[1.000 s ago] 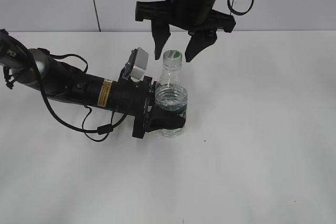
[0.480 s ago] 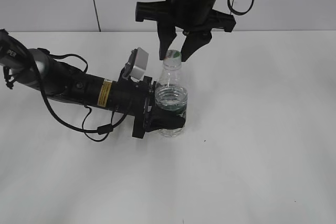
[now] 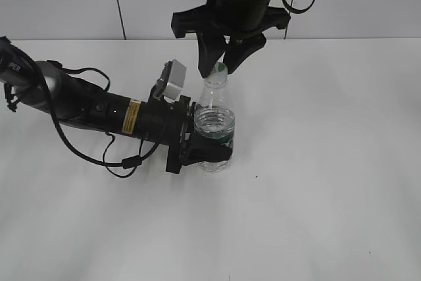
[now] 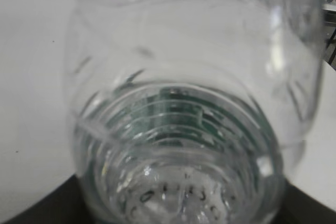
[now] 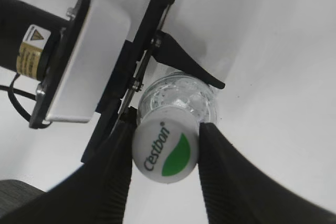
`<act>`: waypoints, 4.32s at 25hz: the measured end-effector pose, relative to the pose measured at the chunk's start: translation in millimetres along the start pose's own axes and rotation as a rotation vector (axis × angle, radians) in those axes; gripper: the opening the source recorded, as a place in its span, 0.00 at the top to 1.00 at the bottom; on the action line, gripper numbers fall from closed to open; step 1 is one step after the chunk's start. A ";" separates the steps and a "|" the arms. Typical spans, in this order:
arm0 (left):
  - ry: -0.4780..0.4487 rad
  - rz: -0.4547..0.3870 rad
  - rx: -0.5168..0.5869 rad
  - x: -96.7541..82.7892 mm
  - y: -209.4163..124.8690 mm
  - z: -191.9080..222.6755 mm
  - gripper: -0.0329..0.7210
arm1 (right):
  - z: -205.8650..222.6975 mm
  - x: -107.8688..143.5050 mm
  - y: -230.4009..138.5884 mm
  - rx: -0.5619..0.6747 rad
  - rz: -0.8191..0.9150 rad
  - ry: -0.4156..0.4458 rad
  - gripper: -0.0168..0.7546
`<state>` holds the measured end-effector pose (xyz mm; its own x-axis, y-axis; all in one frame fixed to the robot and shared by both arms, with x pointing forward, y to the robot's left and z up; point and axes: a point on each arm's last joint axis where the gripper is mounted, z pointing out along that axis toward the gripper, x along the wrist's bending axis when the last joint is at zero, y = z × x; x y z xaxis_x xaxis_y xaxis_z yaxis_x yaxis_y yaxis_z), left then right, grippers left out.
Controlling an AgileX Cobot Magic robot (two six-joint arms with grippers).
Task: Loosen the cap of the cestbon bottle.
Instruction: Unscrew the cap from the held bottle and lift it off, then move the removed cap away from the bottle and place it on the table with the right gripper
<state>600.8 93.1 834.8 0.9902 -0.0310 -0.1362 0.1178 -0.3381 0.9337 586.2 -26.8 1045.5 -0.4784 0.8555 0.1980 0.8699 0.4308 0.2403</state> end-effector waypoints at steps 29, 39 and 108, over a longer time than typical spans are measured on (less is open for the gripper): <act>-0.004 -0.010 0.003 -0.4 -0.3 0.0 0.42 | -3.2 -1.5 1.3 0.000 -1.134 -0.028 0.60; -0.006 -0.011 0.003 -0.5 -0.3 0.0 0.42 | -11.6 -0.6 -0.2 -0.011 -1.169 -0.036 0.60; -0.013 0.003 0.008 -1.2 -0.8 0.0 0.42 | 87.0 -229.9 -104.5 -0.047 0.308 -0.177 0.60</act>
<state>599.5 93.4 834.3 0.9894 -0.0446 -0.1380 0.1143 -0.3459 0.9313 615.7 -243.5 892.2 -0.1632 0.9814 0.1009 0.9615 0.1353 0.2392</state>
